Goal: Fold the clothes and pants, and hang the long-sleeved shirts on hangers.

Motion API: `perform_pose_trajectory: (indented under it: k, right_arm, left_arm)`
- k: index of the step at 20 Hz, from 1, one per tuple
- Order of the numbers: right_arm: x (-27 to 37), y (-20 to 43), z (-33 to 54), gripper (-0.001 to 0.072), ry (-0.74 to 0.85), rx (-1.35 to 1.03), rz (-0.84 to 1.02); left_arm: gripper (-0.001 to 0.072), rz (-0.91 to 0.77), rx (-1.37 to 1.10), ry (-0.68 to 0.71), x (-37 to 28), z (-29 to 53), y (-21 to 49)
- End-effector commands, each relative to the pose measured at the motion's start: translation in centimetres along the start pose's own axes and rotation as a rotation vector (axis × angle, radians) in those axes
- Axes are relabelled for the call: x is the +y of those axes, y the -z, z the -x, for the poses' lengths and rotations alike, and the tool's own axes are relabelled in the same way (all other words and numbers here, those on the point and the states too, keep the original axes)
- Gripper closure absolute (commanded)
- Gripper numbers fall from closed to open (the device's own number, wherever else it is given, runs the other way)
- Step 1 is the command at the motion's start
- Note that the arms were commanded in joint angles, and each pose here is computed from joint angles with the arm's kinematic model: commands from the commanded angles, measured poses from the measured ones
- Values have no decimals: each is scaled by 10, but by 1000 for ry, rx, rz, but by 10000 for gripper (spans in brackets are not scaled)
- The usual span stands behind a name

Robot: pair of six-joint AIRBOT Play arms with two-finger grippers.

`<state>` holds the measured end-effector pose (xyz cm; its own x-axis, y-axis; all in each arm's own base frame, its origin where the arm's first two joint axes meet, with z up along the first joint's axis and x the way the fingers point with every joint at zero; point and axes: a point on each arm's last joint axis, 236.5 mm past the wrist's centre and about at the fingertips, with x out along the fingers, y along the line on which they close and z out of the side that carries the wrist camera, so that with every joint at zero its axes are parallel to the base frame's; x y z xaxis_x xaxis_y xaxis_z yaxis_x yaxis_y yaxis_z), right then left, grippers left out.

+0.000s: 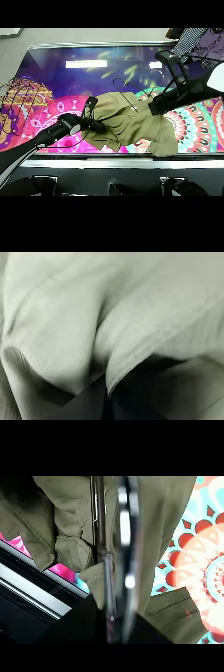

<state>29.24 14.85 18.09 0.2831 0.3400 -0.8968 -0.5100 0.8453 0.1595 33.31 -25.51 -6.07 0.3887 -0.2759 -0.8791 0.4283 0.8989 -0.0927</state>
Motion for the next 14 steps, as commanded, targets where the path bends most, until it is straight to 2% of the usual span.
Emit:
perform_pose_trajectory:
  k: [1, 5, 7, 14]
  right_arm:
    - [12, 6, 0, 690, -48, 25, -8]
    - [39, 13, 3, 690, -165, 54, 4]
    - [47, 14, 1, 690, -169, 61, 33]
    - [64, 25, -2, 690, -167, 112, 117]
  left_arm:
    - [690, 42, -62, -12, 4, 24, -35]
    - [689, 159, -195, 14, 22, 70, -104]
    - [689, 188, -254, 6, 36, 86, -127]
    - [689, 216, -272, -11, 51, 96, -137]
